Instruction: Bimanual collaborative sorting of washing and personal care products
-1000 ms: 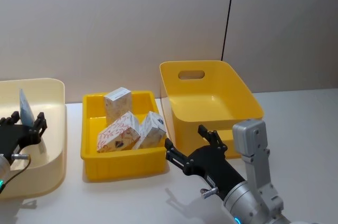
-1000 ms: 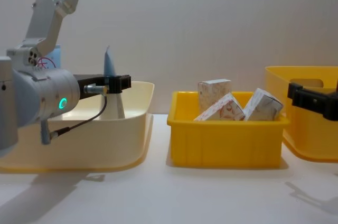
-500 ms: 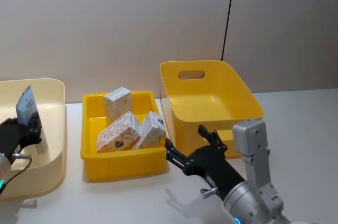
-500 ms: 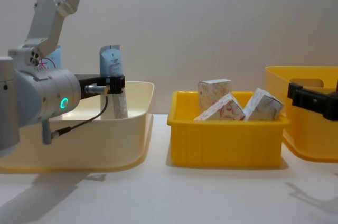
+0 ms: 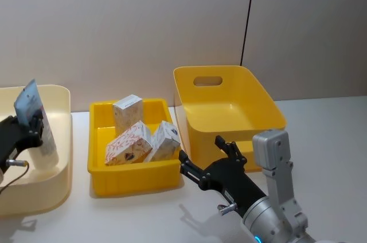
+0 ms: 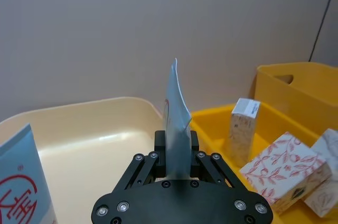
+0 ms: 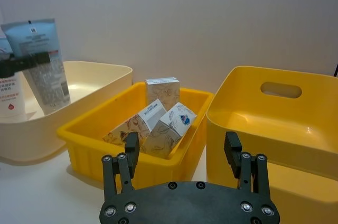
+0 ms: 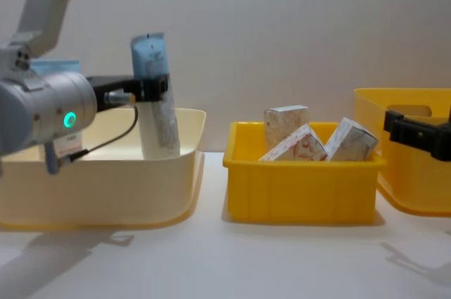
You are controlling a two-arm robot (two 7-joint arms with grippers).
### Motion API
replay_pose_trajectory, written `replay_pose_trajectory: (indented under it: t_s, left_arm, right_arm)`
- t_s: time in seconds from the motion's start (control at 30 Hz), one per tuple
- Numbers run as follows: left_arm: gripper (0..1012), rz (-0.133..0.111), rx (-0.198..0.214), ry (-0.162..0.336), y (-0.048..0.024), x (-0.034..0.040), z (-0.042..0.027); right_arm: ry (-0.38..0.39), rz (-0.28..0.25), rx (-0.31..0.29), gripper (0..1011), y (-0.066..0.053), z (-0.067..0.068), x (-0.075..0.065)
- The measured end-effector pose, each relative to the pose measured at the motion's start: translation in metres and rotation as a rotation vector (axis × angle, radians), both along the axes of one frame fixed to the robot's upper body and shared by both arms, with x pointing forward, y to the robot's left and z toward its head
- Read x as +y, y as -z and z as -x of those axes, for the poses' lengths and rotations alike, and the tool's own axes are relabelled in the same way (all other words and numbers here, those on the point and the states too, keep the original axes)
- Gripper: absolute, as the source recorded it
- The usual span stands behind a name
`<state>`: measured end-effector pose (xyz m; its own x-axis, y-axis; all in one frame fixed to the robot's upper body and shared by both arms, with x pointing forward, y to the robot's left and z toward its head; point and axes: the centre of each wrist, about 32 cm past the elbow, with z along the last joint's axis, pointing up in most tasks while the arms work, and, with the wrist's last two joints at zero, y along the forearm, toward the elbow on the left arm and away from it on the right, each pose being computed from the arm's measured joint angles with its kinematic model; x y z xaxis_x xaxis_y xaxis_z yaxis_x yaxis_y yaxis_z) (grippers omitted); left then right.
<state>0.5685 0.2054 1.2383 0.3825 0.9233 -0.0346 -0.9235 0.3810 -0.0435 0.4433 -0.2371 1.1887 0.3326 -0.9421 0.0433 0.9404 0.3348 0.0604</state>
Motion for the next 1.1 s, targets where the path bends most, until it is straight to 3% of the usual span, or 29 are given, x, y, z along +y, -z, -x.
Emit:
replay_pose_trajectory:
  t_s: [0.27, 0.57, 1.1]
  left_arm:
    - [230, 0.040, -0.086, 0.103, -0.0115, 0.0152, 0.0016]
    - [229, 0.083, -0.149, 0.235, -0.0212, 0.0245, 0.0041]
    - [230, 0.141, -0.196, 0.473, -0.0289, 0.0246, 0.0073]
  right_arm:
    - [0.000, 0.000, 0.000, 1001, 0.000, 0.000, 0.000]
    - [0.000, 0.000, 0.000, 1001, 0.000, 0.000, 0.000]
    - [0.000, 0.000, 0.000, 1001, 0.000, 0.000, 0.000]
